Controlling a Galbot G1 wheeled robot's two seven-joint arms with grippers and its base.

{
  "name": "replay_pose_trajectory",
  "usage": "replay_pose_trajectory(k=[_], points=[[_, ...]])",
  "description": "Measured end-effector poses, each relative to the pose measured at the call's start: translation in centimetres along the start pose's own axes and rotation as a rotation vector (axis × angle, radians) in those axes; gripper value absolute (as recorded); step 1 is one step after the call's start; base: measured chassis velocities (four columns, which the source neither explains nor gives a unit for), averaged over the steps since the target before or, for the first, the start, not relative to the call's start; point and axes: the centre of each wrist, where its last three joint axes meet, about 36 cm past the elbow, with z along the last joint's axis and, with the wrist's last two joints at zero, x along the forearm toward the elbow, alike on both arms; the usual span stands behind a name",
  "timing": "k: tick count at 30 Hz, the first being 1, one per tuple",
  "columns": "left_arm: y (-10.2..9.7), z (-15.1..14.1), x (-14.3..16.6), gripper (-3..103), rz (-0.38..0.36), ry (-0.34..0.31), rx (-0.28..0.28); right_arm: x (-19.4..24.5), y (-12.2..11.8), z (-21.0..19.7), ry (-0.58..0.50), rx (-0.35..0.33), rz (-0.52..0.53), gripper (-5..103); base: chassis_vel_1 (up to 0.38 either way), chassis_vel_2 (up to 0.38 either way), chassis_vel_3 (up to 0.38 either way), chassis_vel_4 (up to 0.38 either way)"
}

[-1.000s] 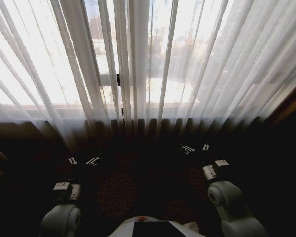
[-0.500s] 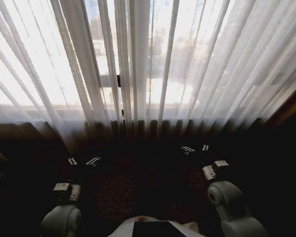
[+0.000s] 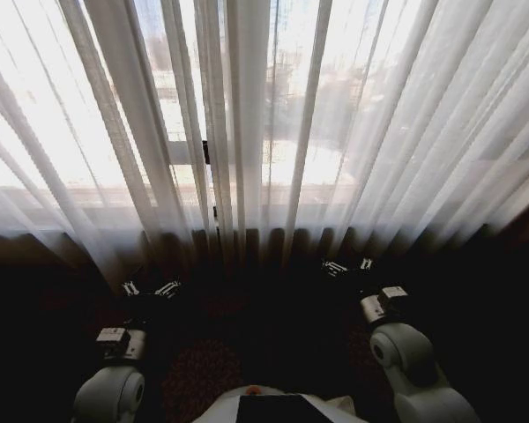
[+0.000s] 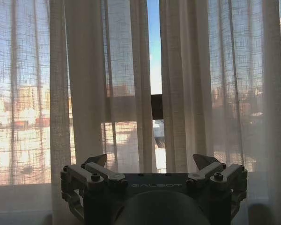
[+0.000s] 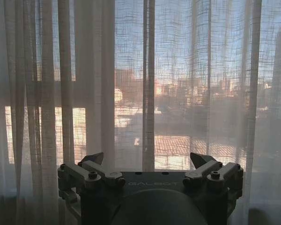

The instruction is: Open the curtains by pulling them apart, changing their state from closed to fully open.

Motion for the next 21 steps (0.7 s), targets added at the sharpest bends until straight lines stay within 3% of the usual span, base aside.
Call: replay_pose_trajectory(k=[21], points=[[0.03, 0.13, 0.04, 100, -0.002, -0.004, 0.000, 0.14, 0.26, 0.12, 0.003, 0.003, -0.004, 100, -0.348, 0.349, 0.340, -0.361]])
